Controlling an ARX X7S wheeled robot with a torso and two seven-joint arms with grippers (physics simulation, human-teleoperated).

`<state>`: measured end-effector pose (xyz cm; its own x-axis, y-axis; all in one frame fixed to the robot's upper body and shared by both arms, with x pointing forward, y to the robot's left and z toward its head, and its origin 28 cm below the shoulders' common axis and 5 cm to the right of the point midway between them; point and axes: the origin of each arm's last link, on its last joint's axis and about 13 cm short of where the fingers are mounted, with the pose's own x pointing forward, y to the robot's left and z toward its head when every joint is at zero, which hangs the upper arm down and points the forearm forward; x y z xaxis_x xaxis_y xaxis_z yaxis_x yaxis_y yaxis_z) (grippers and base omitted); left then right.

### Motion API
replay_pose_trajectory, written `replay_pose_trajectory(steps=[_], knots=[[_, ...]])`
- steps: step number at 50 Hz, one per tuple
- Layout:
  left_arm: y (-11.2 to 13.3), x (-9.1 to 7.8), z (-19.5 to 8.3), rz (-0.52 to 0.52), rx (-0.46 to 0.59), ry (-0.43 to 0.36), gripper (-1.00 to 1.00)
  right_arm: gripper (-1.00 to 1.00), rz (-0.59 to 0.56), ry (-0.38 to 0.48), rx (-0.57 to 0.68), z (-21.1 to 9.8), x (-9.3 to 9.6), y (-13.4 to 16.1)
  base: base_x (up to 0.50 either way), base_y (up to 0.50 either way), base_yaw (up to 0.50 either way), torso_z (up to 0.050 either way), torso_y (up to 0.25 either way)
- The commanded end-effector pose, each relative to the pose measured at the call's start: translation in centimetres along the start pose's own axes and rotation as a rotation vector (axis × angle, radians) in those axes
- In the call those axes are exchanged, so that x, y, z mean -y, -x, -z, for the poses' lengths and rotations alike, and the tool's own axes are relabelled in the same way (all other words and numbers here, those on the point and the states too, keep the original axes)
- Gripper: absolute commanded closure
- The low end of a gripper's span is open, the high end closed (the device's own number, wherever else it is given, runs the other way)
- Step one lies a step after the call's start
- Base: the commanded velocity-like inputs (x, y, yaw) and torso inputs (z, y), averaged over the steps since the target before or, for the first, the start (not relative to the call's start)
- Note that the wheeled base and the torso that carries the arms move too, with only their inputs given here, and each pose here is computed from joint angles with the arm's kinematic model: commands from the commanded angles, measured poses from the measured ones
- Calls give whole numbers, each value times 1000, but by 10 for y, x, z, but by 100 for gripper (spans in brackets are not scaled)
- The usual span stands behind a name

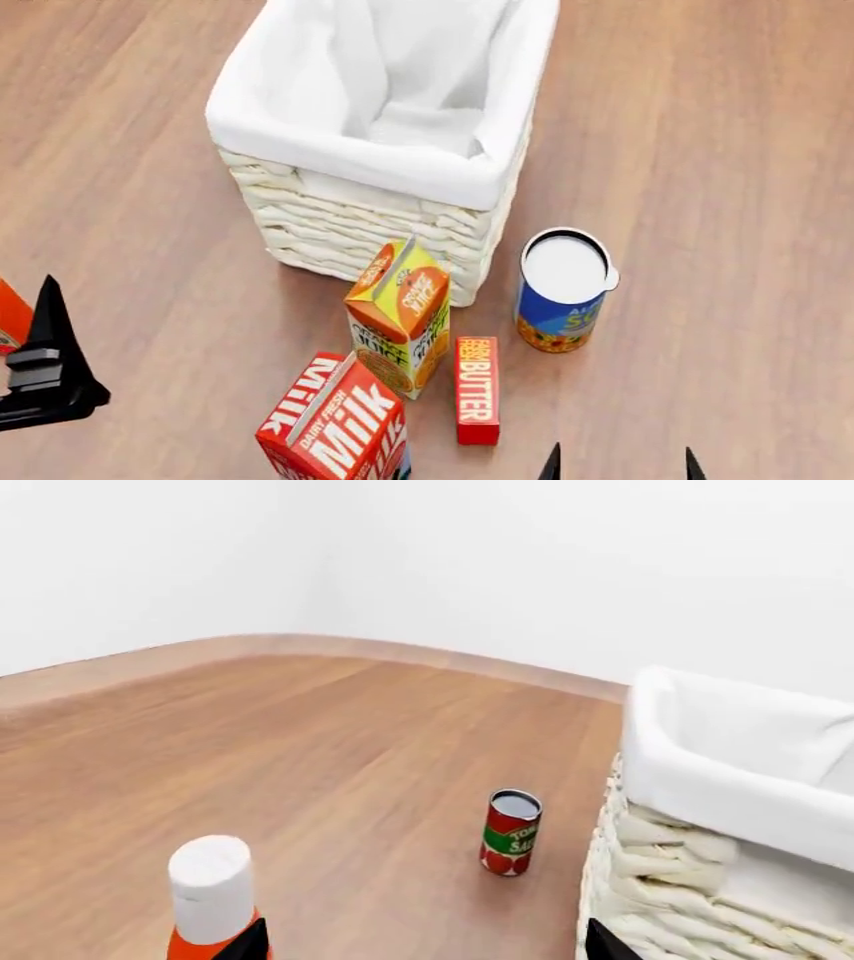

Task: Pick up the butter and put it in the basket.

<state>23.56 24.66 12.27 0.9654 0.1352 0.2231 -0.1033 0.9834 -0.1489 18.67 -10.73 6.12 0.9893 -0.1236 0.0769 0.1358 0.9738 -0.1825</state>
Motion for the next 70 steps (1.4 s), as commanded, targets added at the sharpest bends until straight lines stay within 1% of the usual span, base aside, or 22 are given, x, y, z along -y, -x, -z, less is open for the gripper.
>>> replay_pose_trajectory(steps=[1,3,5,6,8,9,11,12,14,17,24,31,37,43,44,47,48,61,67,70], knots=[[-1,0,-3,-15,-8,11,-100,-100,-10,-27,-15,3,0,2,0,0,0,0,0],[0,0,-5,-17,-8,12,-100,-100,-29,-51,-7,1,0,5,0,0,0,0,0],[2,0,-8,-21,-9,10,-100,-100,-61,-95,-1,0,-1,10,0,0,0,0,0],[3,0,-8,-22,-12,9,-100,-100,-64,-94,-6,1,-2,12,0,0,0,0,0],[7,-1,-8,-21,-16,9,-100,-100,-118,-133,1,6,-7,18,0,0,0,0,0],[9,0,-7,-17,-16,8,-100,-100,-139,-130,-5,9,-10,19,0,0,0,0,0],[12,-1,-6,-14,-16,4,-100,-100,-173,-151,-5,12,-14,19,0,0,0,0,0],[13,-1,-6,-11,-17,3,-100,-100,-178,-144,-6,13,-16,19,0,0,0,0,0],[14,-2,-5,-9,-18,-1,-100,-100,-226,-147,-15,15,-21,19,0,0,0,0,0],[15,-3,-7,-13,-15,2,-100,-100,-239,-148,-10,16,-25,16,0,0,0,0,0],[12,-4,-6,-22,-14,3,-100,-100,-249,-143,-12,15,-28,6,0,0,0,0,0],[11,-3,-9,-28,-8,13,-100,-100,-230,-137,-10,16,-29,-7,0,0,0,0,0],[10,-3,-11,-30,-5,18,-100,-100,-227,-139,-15,18,-31,-11,0,0,0,0,0],[12,-3,-12,-29,-4,19,-100,-100,-234,-156,-16,19,-32,-14,0,0,0,0,0],[12,-3,-12,-30,-3,19,-100,-100,-246,-179,-17,21,-33,-15,0,0,0,0,0],[11,-3,-13,-33,-3,20,-100,-100,-255,-183,-22,23,-34,-17,0,0,0,0,0],[11,-3,-13,-35,-2,20,-100,-100,-266,-204,-24,24,-35,-17,0,0,0,0,0],[13,-2,-14,-33,-2,26,-100,-100,-268,-210,-29,27,-38,-25,0,0,0,0,0],[15,-1,-15,-30,0,30,-100,-100,-265,-195,-36,28,-40,-30,0,0,0,0,0],[16,-1,-16,-27,3,33,-100,-100,-246,-207,-34,29,-40,-32,0,0,0,0,0]])
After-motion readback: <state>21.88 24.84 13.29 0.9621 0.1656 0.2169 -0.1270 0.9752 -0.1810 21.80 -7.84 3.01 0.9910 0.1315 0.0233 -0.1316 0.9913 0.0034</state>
